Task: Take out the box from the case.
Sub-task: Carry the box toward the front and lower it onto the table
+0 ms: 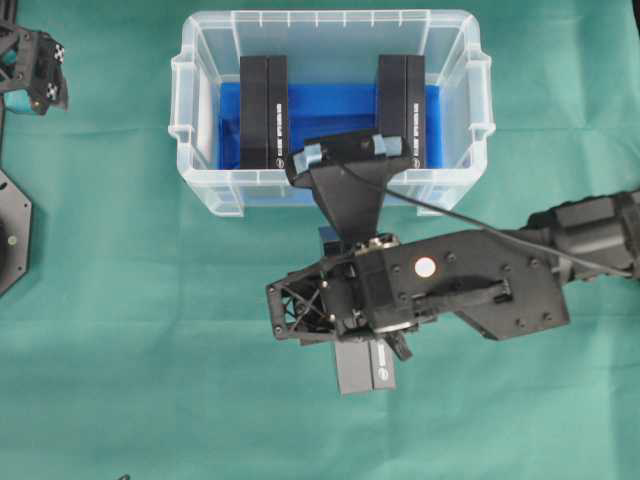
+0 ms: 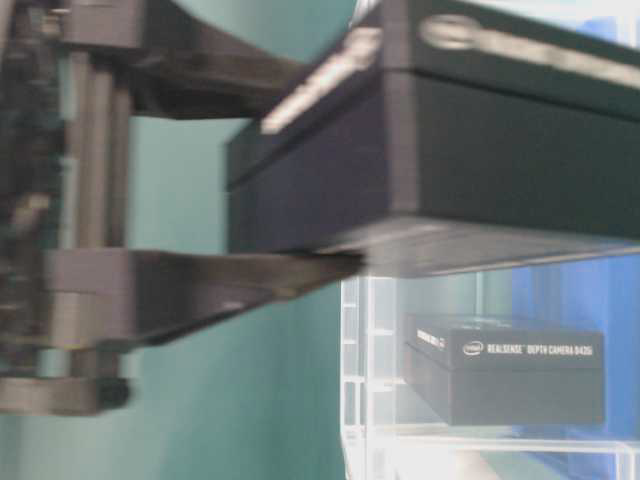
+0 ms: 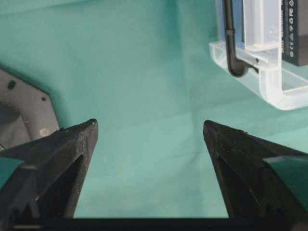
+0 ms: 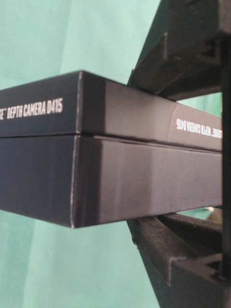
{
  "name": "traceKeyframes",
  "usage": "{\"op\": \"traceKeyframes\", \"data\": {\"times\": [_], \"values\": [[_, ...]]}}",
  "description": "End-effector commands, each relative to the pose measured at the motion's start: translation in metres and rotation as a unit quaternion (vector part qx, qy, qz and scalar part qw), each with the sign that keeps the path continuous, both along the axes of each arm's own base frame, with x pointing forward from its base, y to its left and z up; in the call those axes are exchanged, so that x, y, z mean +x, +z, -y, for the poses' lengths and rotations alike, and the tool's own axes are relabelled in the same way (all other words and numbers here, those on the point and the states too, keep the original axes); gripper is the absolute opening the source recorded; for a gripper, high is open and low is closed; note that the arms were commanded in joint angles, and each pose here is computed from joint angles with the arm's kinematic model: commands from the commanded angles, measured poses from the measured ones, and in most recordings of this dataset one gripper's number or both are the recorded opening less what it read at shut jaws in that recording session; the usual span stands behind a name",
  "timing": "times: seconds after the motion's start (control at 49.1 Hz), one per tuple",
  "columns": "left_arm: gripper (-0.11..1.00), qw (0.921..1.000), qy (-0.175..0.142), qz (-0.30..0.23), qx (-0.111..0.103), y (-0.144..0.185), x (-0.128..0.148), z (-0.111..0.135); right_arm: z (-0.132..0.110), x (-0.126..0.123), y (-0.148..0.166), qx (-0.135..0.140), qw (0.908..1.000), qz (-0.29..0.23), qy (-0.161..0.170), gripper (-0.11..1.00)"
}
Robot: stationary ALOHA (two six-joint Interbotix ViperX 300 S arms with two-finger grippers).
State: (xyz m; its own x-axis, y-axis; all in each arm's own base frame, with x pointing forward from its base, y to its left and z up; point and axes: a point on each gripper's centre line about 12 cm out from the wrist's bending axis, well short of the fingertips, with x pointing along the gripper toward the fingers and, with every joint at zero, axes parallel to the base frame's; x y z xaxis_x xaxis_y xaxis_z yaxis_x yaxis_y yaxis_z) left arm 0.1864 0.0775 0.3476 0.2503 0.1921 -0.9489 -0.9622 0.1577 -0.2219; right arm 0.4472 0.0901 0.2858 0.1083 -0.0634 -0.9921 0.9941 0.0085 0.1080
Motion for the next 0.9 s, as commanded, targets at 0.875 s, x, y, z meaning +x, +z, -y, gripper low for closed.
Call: {"op": "traceKeyframes", "data": {"times": [0.875], "values": [[0.9,1.0,0.004,0.005,0.004,0.003,0.0,-0.001,0.001,0.0,-0.066,0.036,0.9965,0.075,0.006,0.68]]}}
